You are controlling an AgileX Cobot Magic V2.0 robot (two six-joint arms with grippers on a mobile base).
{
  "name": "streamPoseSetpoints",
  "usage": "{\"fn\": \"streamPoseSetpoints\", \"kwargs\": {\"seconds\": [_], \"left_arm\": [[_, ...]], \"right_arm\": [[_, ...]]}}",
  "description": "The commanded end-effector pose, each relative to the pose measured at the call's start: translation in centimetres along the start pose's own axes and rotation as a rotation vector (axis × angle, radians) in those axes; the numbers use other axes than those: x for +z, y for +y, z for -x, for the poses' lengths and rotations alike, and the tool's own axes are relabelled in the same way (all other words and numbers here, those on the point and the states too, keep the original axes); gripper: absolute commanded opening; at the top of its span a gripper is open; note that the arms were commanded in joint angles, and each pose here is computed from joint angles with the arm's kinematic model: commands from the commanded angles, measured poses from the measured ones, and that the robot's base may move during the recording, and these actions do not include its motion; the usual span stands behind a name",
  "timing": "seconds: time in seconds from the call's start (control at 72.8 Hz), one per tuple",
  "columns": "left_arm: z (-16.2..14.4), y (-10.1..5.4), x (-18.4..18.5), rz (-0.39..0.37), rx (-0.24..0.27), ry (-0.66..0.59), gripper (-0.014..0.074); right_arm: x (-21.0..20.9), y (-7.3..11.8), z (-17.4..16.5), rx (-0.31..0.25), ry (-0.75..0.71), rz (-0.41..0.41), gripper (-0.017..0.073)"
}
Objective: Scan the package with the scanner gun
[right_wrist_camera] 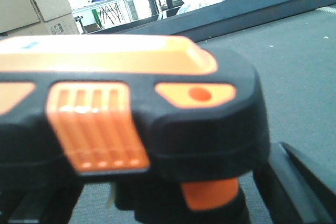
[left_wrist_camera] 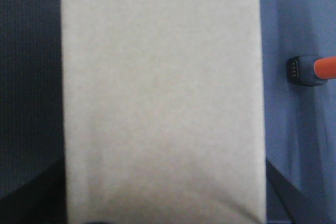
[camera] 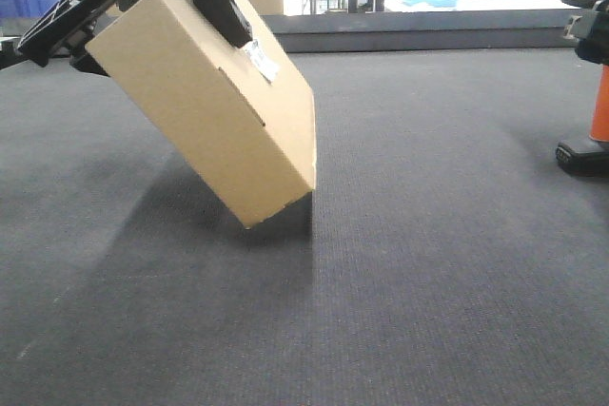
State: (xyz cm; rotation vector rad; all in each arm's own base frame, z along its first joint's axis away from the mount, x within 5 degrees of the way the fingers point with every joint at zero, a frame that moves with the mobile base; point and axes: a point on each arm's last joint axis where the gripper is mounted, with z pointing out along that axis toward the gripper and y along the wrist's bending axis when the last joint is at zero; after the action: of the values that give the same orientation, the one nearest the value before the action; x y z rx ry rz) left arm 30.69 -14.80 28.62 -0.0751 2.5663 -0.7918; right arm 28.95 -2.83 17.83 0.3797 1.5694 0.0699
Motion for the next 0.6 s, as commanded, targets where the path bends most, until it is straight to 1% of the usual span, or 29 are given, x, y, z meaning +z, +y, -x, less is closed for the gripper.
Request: {"fn": "streamPoseSetpoints", "kwargs": {"seconds": [0.0,0.206,0.275,0.357,0.385,0.412,0.426,0.481,0.591], "left_arm": [[-0.07,-0.26,-0.06,-0.007,0.003,-0.003,-0.0111],[-0.07,-0.25,-0.06,-0.006,0.005,-0.003,-0.0111],[-0.07,-0.25,-0.06,-0.006,0.005,-0.003,-0.0111],[-0.07,-0.25,-0.06,-0.006,0.005,-0.003,-0.0111],[-0.07,-0.25,-0.06,-0.006,0.005,-0.003,-0.0111],[-0.07,-0.25,-0.06,-0.006,0.005,-0.003,-0.0111],[-0.07,-0.25,-0.06,-0.006,0.005,-0.003,-0.0111],[-0.07,-0.25,-0.06,-0.006,0.005,-0.003,-0.0111],[-0.08,-0.24,-0.06,-0.005,0.005,-0.001,-0.0111]], "right_arm": [[0.20,-0.13,0.07,0.002,-0.011,-0.007,0.0549],[0.33,-0.26,-0.43,-0.001,0.001,-0.011,0.0548],[0.36,-0.29,-0.50,-0.002,-0.002,-0.011,0.0519],[0.36,-0.26,-0.38,-0.002,-0.015,-0.008,0.0437],[0.36,-0.24,-0.30,-0.002,-0.024,-0.006,0.0379],[0.36,-0.23,-0.26,-0.002,-0.029,-0.005,0.0353],[0.36,-0.23,-0.24,-0.002,-0.031,-0.005,0.0316],[0.35,-0.20,-0.12,-0.002,-0.044,-0.002,0.0230],[0.35,-0.19,-0.08,-0.002,-0.049,-0.001,0.0084]]}}
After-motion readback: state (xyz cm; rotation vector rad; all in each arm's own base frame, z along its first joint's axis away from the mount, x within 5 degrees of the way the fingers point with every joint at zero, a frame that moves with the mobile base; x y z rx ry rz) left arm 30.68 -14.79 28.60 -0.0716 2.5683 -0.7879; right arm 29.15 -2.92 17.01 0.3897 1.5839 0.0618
